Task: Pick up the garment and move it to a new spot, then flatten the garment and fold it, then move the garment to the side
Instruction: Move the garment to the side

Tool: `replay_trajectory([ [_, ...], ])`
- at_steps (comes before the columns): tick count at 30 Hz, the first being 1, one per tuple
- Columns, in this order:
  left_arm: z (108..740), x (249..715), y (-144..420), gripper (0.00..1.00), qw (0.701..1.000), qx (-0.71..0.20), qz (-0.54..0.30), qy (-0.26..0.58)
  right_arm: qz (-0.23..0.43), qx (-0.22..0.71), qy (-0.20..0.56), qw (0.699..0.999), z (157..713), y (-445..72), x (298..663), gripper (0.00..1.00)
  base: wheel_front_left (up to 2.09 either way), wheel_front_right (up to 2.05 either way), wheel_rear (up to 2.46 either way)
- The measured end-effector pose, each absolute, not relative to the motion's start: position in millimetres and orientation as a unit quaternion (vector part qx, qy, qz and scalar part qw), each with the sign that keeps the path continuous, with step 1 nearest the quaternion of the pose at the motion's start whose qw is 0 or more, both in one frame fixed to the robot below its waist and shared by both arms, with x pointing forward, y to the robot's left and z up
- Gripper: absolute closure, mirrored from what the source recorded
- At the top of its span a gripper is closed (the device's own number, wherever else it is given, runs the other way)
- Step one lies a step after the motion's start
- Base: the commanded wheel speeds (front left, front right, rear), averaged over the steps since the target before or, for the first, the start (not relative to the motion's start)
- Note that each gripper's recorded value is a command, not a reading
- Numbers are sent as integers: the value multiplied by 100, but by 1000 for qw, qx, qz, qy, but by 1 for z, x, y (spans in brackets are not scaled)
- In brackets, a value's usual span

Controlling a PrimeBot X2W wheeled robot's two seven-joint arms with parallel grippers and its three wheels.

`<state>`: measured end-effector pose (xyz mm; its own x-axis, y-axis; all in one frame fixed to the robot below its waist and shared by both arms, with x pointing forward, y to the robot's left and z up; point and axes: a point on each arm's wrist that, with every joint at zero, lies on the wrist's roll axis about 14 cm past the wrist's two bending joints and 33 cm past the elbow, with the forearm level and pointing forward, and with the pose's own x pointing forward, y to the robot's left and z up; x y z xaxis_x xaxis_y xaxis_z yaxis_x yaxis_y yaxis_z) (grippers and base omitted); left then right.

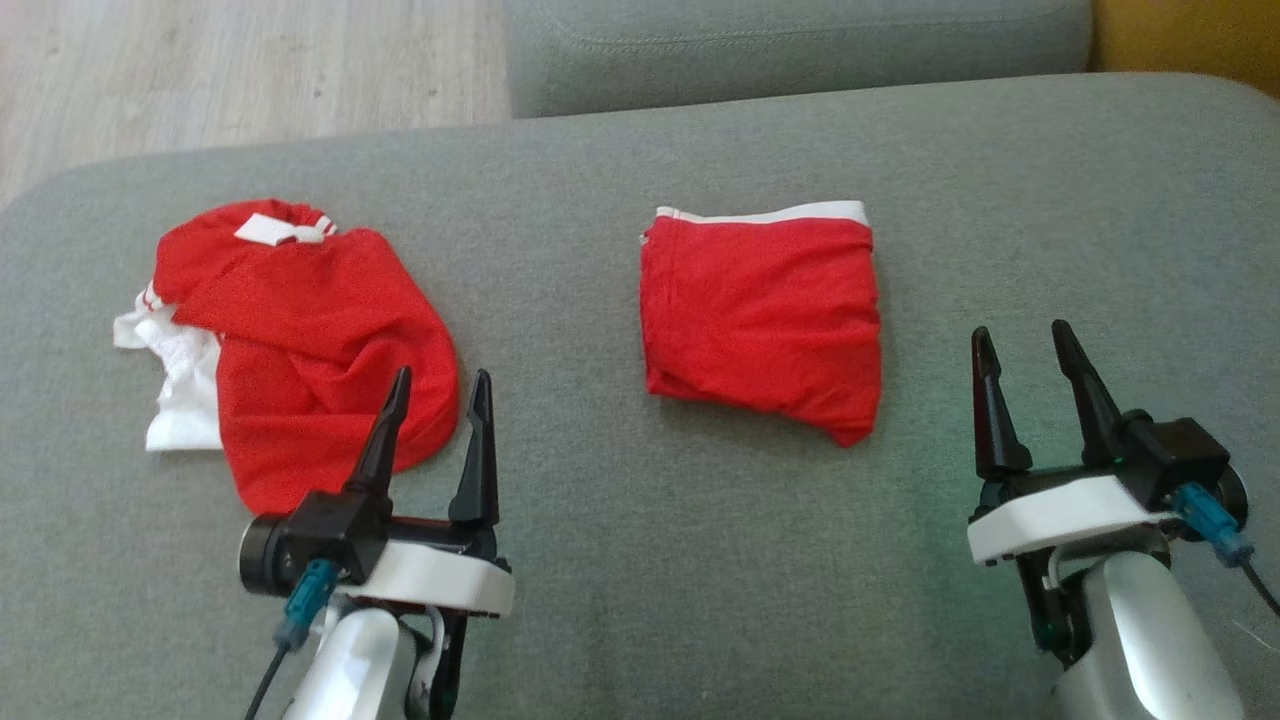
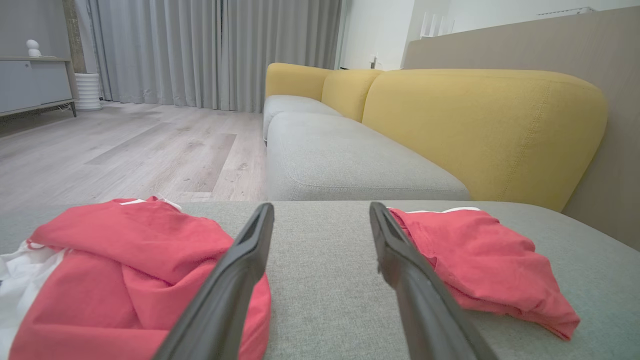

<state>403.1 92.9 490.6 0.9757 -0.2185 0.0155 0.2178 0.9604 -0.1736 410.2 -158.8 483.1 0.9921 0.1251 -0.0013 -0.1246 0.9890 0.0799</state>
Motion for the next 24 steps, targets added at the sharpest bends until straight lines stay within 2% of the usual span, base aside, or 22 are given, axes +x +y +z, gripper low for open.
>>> replay_trajectory([
  [2,490,404,95,0,991,-84,-109,1,68,38,6,997,481,-155,413,0,0,0,0],
  [3,490,405,95,0,990,-85,-110,1,71,37,9,997,479,-153,416,43,0,0,0],
  [4,489,406,96,0,991,-83,-109,1,75,34,11,997,477,-151,418,100,0,0,0],
  [7,491,410,98,0,991,-81,-107,-3,84,25,12,996,476,-145,428,100,0,0,0],
  [14,504,427,95,0,989,-85,-118,-24,122,1,29,992,474,-113,489,100,0,0,0],
  [18,499,431,103,0,991,-87,-104,-17,144,-6,88,986,437,-89,518,100,0,0,0],
  [24,493,436,114,0,993,-84,-84,-10,160,-6,171,972,380,-70,522,100,0,0,0],
])
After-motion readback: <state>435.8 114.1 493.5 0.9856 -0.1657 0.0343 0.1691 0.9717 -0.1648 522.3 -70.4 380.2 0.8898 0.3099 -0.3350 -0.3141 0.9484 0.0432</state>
